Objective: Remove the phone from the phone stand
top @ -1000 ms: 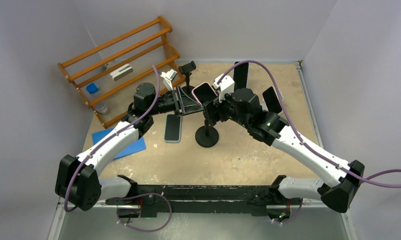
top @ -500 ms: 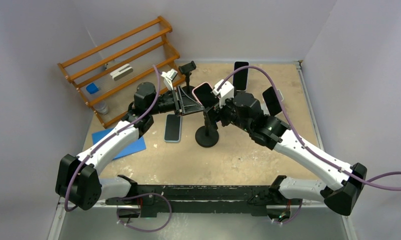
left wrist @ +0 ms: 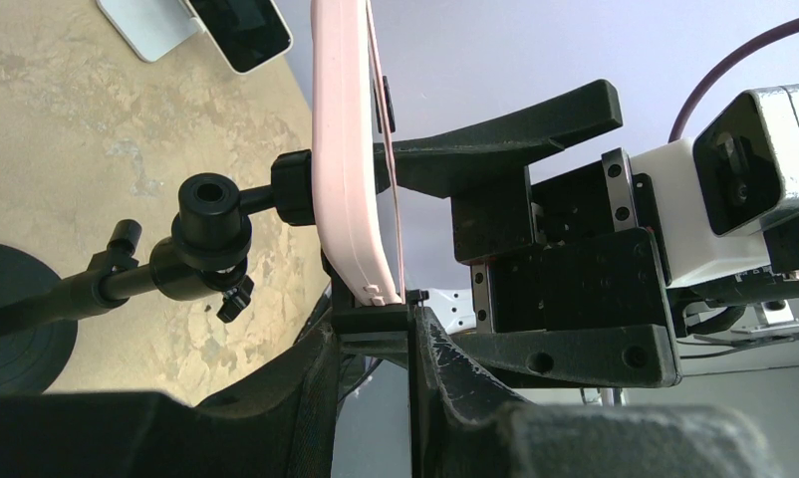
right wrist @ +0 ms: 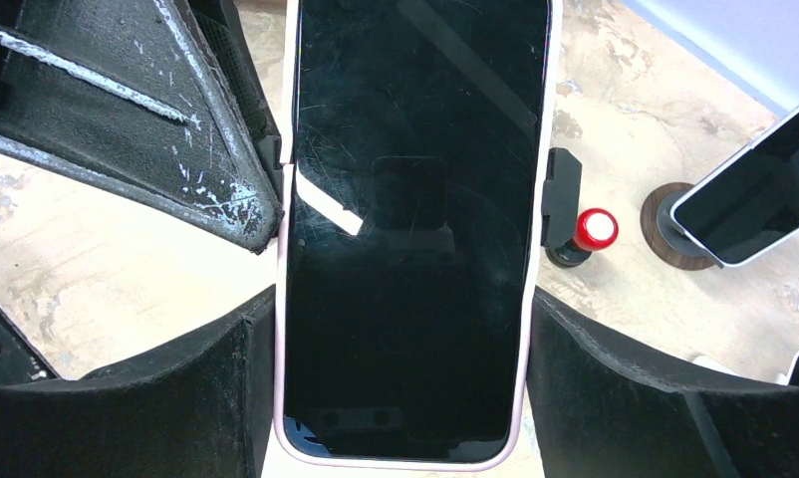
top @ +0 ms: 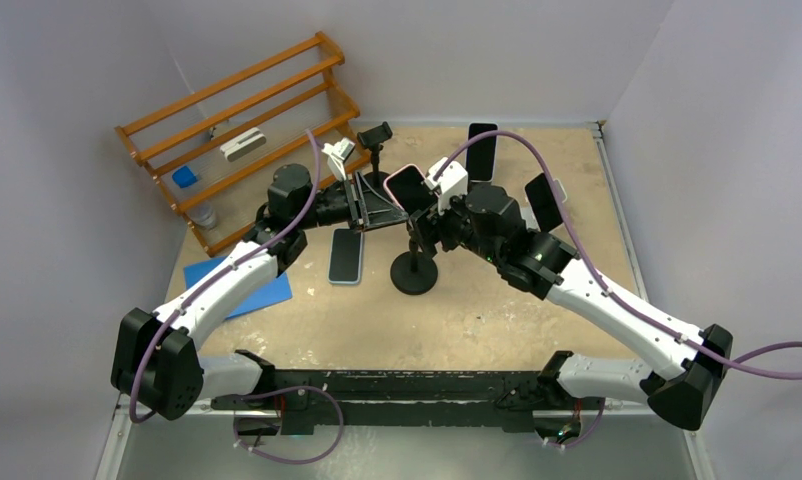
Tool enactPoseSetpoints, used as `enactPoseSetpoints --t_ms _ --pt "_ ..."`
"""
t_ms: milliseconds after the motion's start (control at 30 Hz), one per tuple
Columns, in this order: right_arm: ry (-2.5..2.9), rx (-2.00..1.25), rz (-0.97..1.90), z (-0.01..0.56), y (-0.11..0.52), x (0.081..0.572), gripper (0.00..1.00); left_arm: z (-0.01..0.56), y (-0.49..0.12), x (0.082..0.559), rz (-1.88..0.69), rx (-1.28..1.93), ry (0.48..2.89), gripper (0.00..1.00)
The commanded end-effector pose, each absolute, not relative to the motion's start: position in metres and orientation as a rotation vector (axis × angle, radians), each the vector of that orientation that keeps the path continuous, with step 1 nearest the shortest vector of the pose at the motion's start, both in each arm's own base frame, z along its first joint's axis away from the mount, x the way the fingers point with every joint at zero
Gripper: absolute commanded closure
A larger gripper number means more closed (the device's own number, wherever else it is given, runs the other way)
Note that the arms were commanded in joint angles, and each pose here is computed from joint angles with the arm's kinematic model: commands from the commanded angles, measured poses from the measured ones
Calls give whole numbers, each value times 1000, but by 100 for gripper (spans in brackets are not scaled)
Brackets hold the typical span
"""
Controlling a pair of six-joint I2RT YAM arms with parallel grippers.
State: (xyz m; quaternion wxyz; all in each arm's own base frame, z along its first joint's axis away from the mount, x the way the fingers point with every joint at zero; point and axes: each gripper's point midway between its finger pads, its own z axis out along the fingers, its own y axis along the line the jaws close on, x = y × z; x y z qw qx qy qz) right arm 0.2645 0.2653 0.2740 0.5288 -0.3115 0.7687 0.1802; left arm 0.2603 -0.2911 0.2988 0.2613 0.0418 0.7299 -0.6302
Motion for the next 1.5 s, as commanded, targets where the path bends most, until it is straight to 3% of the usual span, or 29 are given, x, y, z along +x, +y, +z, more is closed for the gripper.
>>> enactPoseSetpoints --t_ms 0,100,200,1467 --pt "1783 -680 401 290 261 273 55 304 -290 263 -1691 177 1938 100" --pt "1793 -658 369 289 256 276 75 301 -289 262 -1693 180 1934 100" --pt "1822 -586 354 288 249 279 100 298 -286 262 -1691 177 1922 100" --pt "1841 -480 497 273 241 274 100 258 -265 265 -1698 146 1862 100"
